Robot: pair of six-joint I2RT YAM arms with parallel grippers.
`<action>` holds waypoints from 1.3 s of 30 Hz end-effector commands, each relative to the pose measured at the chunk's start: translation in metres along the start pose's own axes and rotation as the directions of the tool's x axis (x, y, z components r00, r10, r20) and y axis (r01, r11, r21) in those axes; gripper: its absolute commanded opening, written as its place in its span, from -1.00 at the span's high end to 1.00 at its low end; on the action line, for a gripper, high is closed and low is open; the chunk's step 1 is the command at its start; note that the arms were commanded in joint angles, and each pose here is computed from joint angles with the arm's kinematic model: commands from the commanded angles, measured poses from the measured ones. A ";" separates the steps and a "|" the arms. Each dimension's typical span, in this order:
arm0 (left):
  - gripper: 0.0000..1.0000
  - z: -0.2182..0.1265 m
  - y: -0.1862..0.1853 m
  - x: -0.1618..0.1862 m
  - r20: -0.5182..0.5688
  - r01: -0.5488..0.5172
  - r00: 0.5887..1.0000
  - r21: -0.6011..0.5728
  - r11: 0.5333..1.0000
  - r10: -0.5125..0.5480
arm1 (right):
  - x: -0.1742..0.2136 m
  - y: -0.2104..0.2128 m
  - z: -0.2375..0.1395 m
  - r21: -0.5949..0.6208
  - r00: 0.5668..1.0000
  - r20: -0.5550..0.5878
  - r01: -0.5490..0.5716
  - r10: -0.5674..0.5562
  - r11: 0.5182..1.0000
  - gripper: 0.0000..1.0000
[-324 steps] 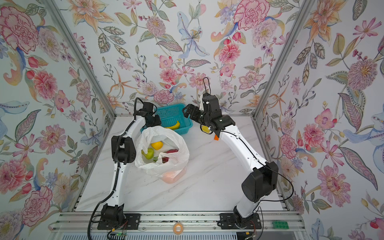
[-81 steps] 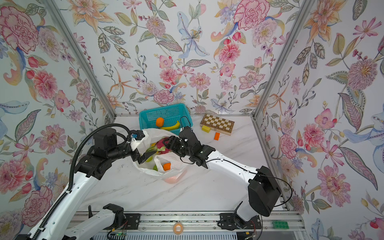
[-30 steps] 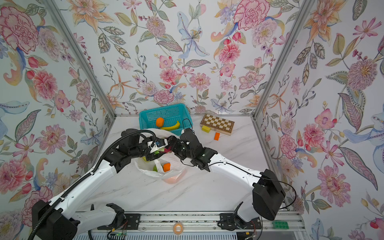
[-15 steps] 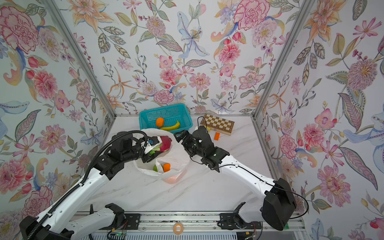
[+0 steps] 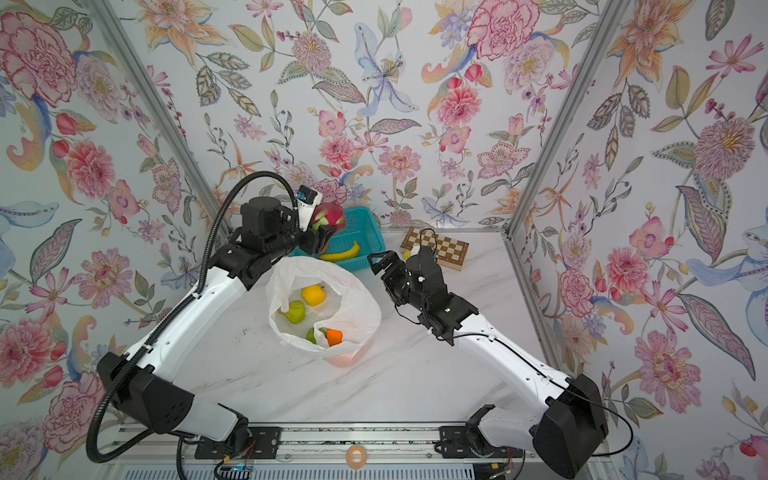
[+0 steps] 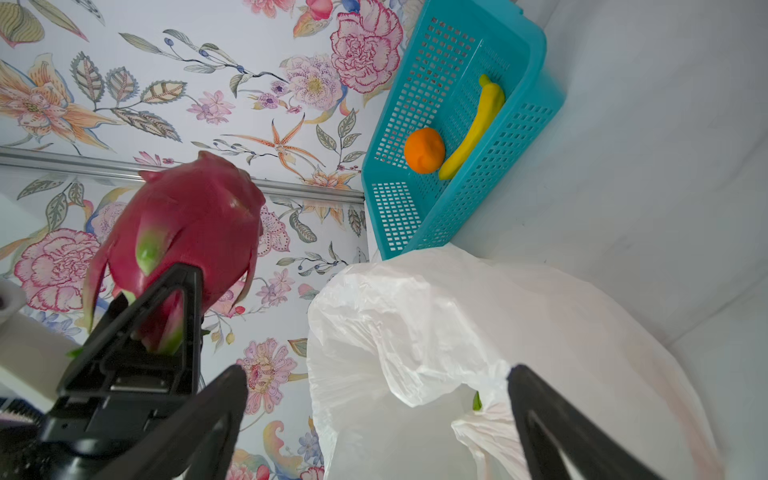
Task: Untie the knot of the plastic bag and take out the fruit
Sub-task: 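Carry the dragon fruit into the teal basket with the left gripper while the right withdraws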
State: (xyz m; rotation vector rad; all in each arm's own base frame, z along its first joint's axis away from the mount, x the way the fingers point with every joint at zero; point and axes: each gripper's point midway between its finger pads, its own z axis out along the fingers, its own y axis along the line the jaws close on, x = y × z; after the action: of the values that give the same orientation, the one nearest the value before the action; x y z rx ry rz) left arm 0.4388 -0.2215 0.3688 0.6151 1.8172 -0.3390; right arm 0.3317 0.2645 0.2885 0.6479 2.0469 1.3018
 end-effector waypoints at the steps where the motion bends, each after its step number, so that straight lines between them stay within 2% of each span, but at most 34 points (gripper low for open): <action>1: 0.07 0.026 0.018 -0.003 0.002 0.165 0.986 -0.018 0.986 -0.165 | -0.006 -0.007 -0.004 0.014 1.000 -0.002 -0.020 0.020 1.000 -0.98; 6: 0.08 0.066 0.038 0.005 0.007 0.292 0.956 -0.021 0.956 -0.292 | -0.021 -0.017 -0.008 0.039 0.999 0.010 -0.036 0.036 0.999 -0.98; 11: 0.10 0.113 0.060 0.031 -0.027 0.455 0.890 -0.024 0.890 -0.456 | -0.041 -0.029 -0.013 0.070 0.998 0.029 -0.054 0.052 0.996 -0.98; 14: 0.06 0.144 0.066 0.057 -0.093 0.495 0.863 -0.037 0.868 -0.496 | -0.050 -0.034 -0.014 0.079 0.998 0.026 -0.060 0.058 0.995 -0.98; 18: 0.05 0.184 0.078 0.092 -0.193 0.555 0.809 -0.063 0.830 -0.555 | -0.059 -0.042 -0.015 0.106 0.998 0.015 -0.063 0.062 0.992 -0.98; 22: 0.07 0.214 0.090 0.119 -0.224 0.576 0.783 -0.090 0.812 -0.580 | -0.067 -0.047 -0.012 0.120 0.998 -0.005 -0.062 0.063 0.991 -0.98; 30: 0.09 0.255 0.103 0.168 -0.207 0.678 0.709 -0.061 0.732 -0.674 | -0.076 -0.058 -0.004 0.141 0.994 -0.065 -0.081 0.091 0.987 -0.98; 35: 0.09 0.271 0.109 0.198 -0.211 0.750 0.637 -0.054 0.659 -0.742 | -0.085 -0.059 -0.003 0.142 0.992 -0.076 -0.087 0.098 0.986 -0.98; 39: 0.00 0.277 0.113 0.215 -0.215 0.778 0.599 -0.070 0.624 -0.771 | -0.093 -0.059 -0.003 0.140 0.992 -0.076 -0.087 0.098 0.986 -0.98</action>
State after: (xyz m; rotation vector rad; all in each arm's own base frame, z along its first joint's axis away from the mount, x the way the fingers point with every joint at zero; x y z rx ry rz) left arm 0.6655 -0.2197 0.0860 -0.1556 2.2701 -0.8490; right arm 0.3860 0.1745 0.2494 0.8155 2.2007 1.2519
